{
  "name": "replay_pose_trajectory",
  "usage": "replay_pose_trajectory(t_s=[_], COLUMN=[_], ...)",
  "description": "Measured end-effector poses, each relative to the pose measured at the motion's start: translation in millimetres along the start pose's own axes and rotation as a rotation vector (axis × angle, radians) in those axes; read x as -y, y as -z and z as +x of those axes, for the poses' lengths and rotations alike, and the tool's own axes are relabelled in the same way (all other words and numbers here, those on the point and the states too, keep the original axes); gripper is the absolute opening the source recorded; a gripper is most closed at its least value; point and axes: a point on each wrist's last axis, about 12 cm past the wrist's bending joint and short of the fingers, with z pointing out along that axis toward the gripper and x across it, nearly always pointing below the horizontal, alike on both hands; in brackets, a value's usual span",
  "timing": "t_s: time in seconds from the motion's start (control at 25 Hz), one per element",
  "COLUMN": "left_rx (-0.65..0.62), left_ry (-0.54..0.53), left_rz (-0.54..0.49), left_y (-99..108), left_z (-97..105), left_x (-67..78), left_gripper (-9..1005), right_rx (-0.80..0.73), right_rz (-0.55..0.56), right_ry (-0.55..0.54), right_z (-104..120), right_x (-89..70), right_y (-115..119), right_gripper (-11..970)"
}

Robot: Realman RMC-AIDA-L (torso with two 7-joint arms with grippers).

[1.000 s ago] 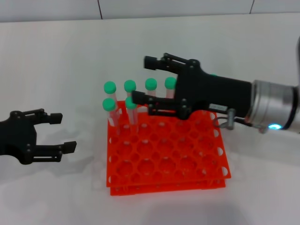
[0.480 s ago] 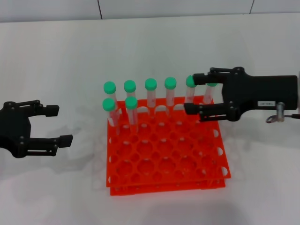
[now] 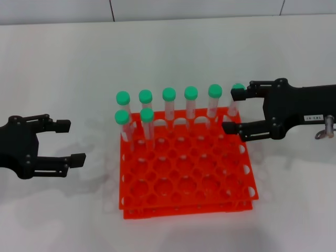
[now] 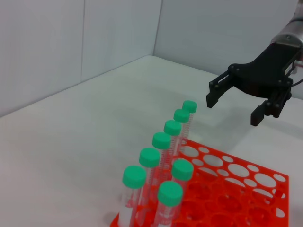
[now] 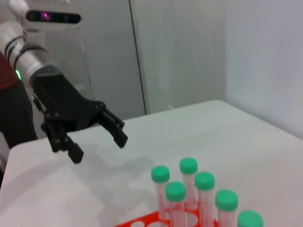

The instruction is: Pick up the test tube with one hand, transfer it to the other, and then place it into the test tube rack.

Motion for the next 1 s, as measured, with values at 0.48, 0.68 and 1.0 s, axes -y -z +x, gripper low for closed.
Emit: replay_pose_trajectory(t_s=[0.48,0.68,1.0], left_rx=[0.001,0.001,-0.003], left_ry=[0.001,0.002,0.003], left_rz=[0.006,0.007,0.007], left_y=[-1.6,-1.9,-2.2], left_z=[-1.4,-1.4,-0.8], left_x=[-0.5,-0.6,-0.8], left_gripper=[872,872,872], right_rx=[-0.027,-0.025,-0.027], right_rz=[-0.017,-0.025,-0.029], right_ry=[0.01,0.01,0.014], right_z=[-1.2,-0.6,-0.5], right_x=[-2.7,-5.4,-6.3], right_y=[-0.3,-0.2,-0.2], right_gripper=[797,798,797])
